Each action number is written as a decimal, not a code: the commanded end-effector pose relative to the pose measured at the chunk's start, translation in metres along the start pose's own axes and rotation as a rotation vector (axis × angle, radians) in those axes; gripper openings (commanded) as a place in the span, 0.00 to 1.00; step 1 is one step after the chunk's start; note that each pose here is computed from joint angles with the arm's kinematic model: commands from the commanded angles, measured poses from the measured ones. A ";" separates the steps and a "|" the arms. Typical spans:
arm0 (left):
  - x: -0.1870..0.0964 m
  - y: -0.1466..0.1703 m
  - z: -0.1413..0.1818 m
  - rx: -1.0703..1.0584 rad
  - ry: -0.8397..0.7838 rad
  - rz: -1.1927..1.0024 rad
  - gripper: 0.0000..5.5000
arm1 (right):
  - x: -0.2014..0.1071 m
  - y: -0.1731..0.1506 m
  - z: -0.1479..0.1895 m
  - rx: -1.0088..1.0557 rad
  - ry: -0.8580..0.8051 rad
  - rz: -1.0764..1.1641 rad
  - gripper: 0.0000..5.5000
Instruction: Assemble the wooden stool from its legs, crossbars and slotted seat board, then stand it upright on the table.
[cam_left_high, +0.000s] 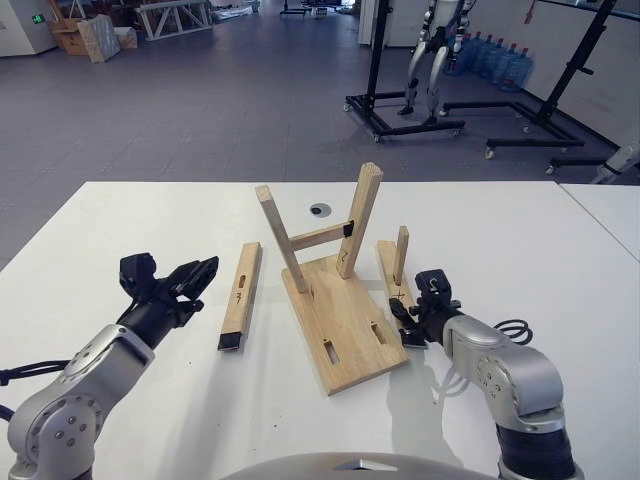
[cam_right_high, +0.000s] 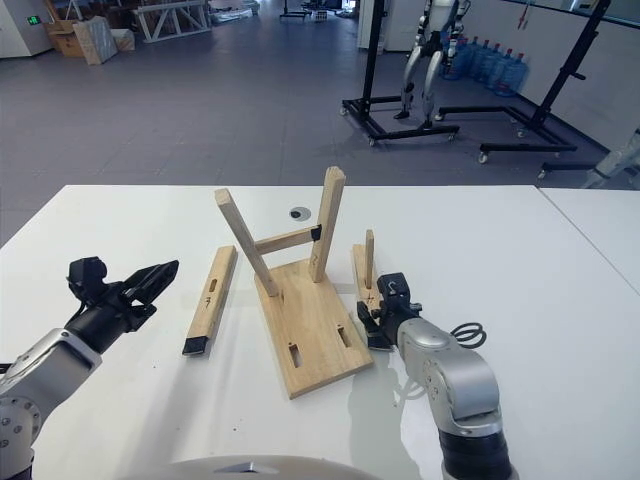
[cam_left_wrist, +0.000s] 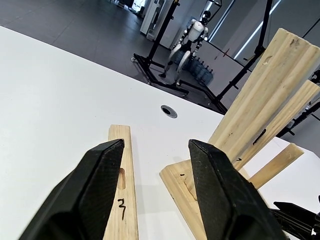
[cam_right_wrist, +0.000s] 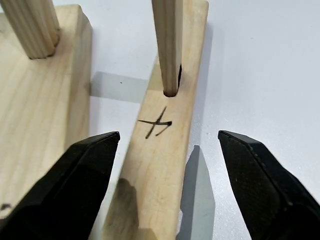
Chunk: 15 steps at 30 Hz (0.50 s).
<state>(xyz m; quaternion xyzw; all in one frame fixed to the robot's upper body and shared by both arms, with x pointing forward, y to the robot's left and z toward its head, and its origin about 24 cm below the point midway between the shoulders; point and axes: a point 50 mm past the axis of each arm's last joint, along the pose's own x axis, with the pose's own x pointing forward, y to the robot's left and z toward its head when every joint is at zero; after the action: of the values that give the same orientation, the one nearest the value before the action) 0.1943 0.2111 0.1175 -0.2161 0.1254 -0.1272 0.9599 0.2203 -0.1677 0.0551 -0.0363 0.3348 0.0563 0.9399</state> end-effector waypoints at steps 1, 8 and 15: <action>0.003 -0.006 0.001 0.010 -0.008 -0.023 0.43 | 0.005 0.001 -0.018 -0.014 0.069 -0.034 0.63; 0.007 -0.007 0.000 -0.004 -0.007 -0.039 0.43 | 0.006 -0.007 -0.022 -0.054 0.092 -0.059 0.41; 0.006 -0.006 0.004 0.001 -0.007 -0.053 0.52 | 0.005 -0.020 -0.014 -0.008 0.056 -0.063 0.38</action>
<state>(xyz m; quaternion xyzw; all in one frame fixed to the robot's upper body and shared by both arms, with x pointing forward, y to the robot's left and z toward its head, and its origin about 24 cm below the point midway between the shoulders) 0.1994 0.2042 0.1203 -0.2242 0.1146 -0.1479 0.9564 0.2193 -0.1821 0.0446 -0.0548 0.3443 0.0383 0.9365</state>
